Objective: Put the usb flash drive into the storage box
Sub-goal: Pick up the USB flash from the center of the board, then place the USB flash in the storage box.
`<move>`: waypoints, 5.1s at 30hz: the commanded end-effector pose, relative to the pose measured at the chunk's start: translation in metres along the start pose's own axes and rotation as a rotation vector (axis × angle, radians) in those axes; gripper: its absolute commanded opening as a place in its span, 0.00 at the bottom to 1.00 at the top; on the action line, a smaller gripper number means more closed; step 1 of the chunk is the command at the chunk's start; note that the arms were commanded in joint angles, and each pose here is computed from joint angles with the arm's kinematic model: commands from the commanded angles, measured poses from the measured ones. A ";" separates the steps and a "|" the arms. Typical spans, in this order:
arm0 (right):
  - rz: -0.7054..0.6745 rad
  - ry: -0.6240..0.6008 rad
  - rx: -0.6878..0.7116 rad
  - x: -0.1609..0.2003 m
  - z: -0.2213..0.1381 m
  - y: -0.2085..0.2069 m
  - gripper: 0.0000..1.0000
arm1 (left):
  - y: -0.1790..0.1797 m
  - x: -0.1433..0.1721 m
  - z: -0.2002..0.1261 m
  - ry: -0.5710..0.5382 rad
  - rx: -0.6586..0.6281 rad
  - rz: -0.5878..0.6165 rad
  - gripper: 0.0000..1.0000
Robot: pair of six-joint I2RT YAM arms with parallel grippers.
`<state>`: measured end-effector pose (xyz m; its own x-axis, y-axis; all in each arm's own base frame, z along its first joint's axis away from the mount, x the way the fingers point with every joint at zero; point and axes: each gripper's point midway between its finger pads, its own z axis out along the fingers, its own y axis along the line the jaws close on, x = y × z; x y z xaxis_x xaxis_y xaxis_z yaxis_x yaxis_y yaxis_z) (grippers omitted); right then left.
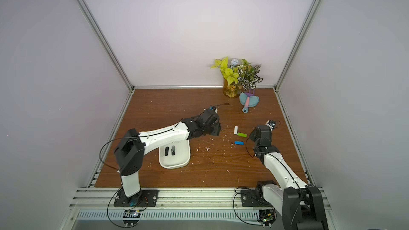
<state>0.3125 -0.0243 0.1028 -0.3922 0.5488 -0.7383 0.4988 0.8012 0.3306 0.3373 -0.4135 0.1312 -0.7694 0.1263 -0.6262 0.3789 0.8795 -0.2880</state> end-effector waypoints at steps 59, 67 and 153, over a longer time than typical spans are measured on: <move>0.058 0.043 -0.121 0.011 0.009 0.019 0.40 | -0.016 0.066 0.117 0.207 -0.206 0.270 0.08; 0.057 0.054 -0.132 0.013 0.010 0.021 0.40 | -0.037 0.025 0.066 0.107 -0.166 0.256 0.07; -0.023 0.171 -0.239 0.031 0.010 0.047 0.49 | 0.151 0.085 -0.173 -0.118 -0.301 -0.084 0.55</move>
<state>0.3229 0.0203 0.0674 -0.5381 0.5732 -0.6180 0.3540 0.8191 0.4514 0.2499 -0.2002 0.1556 -0.7063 -0.0985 -0.7010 0.0575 0.9790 -0.1954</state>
